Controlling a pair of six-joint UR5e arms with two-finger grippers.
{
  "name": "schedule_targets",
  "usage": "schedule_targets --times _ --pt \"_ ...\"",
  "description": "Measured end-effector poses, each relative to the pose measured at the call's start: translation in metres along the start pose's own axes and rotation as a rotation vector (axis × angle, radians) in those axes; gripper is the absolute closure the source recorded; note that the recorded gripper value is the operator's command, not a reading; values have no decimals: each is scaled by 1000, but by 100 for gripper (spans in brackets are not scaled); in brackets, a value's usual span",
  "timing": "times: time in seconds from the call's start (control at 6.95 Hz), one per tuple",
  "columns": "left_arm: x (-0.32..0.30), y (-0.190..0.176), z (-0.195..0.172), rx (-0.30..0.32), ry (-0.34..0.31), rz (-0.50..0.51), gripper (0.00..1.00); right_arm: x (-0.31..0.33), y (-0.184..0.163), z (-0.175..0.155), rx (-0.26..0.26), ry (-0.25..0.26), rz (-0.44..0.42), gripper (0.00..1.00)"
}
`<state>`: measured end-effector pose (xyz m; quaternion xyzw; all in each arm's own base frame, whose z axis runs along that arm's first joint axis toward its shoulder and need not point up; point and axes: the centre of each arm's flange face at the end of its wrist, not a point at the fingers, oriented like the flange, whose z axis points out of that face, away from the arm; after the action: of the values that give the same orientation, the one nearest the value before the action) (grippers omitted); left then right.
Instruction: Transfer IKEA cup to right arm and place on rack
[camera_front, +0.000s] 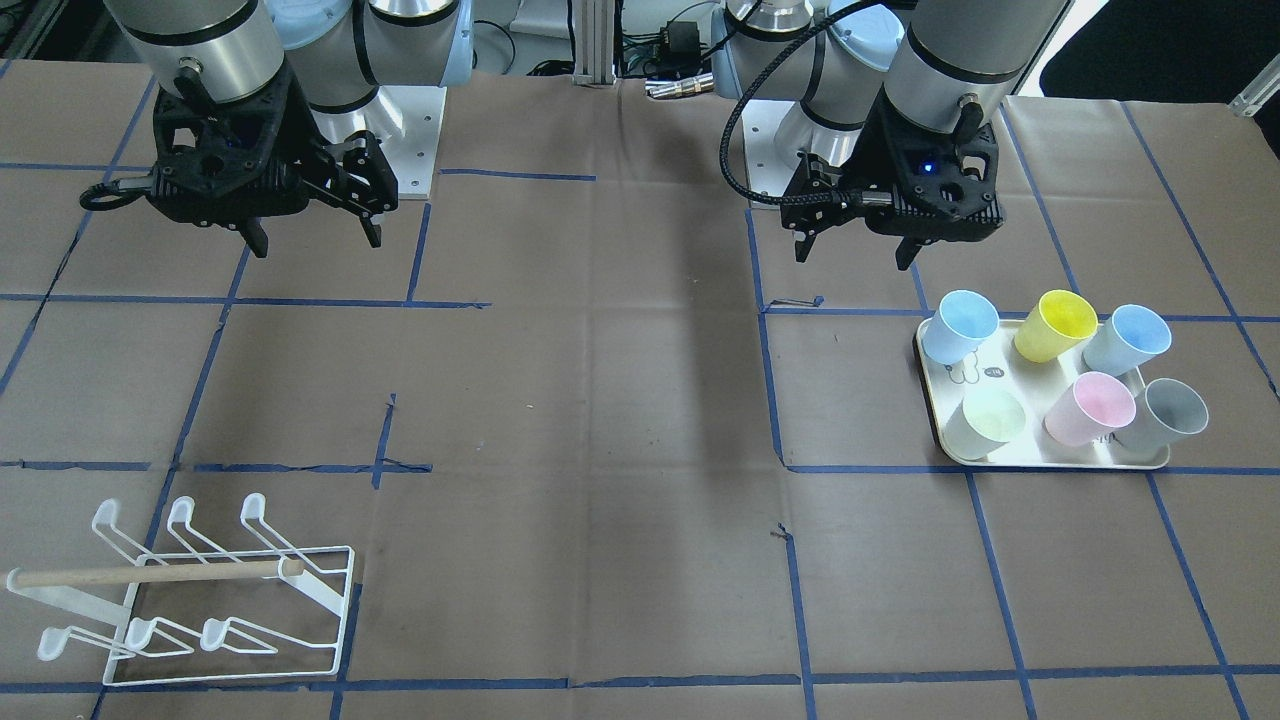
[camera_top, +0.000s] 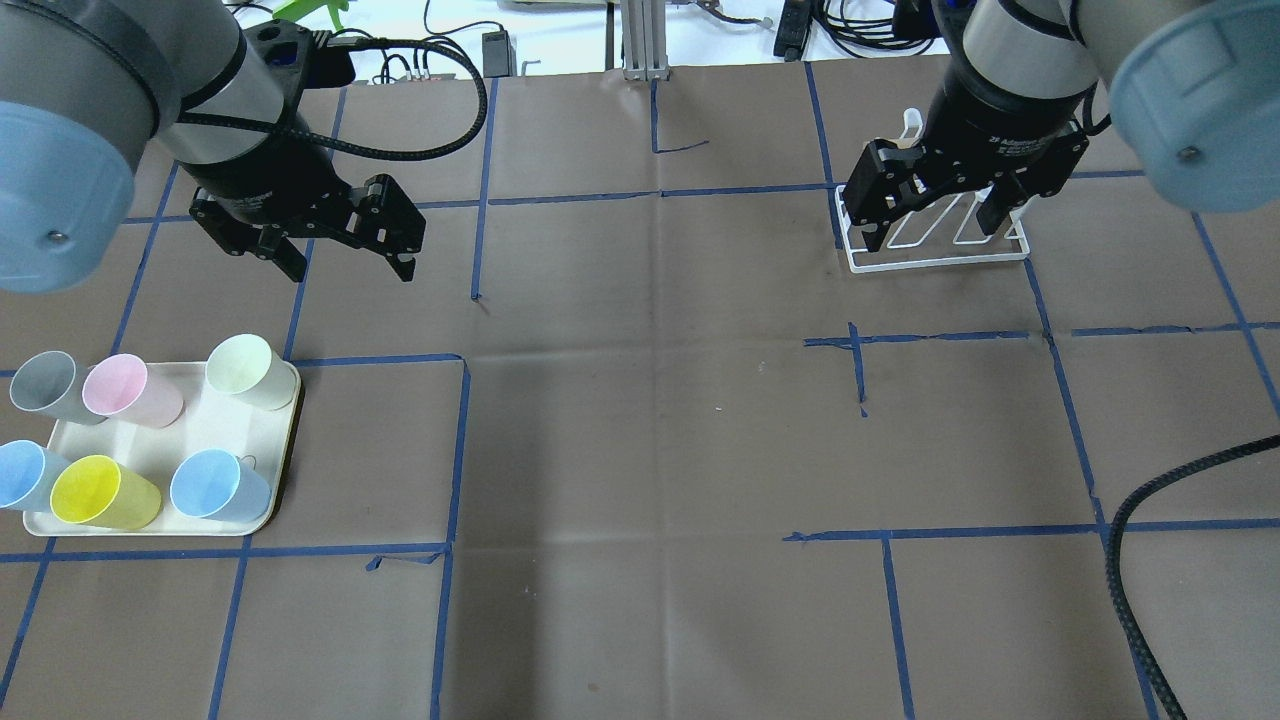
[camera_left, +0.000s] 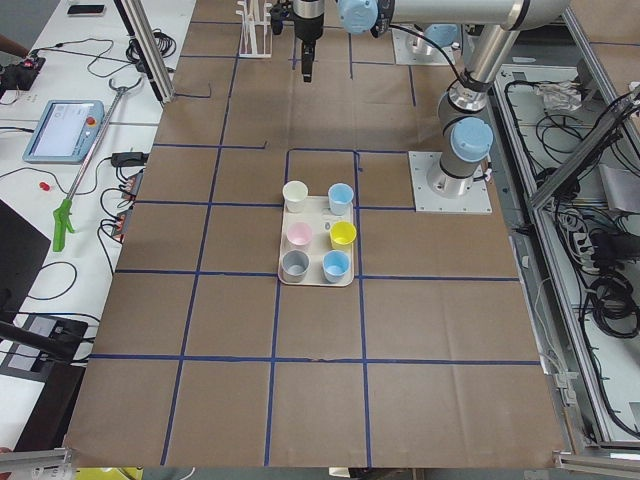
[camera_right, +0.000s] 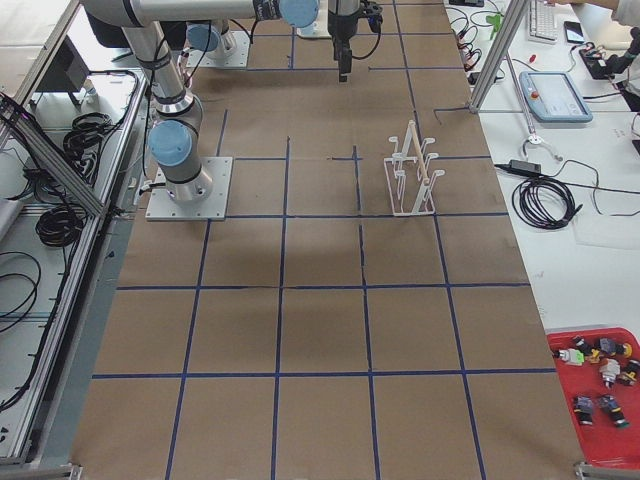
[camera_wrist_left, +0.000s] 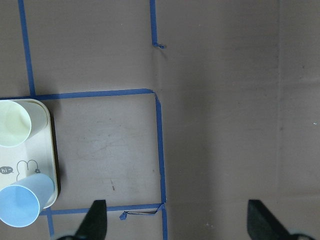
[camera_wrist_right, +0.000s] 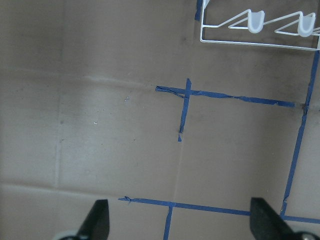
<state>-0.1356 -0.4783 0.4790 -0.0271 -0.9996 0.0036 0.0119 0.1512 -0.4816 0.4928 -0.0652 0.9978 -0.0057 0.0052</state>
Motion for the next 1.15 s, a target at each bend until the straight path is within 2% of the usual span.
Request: schedule_targets --times 1.15 --pt "-3 0 1 -2 -1 -5 0 1 -3 3 -7 6 -9 0"
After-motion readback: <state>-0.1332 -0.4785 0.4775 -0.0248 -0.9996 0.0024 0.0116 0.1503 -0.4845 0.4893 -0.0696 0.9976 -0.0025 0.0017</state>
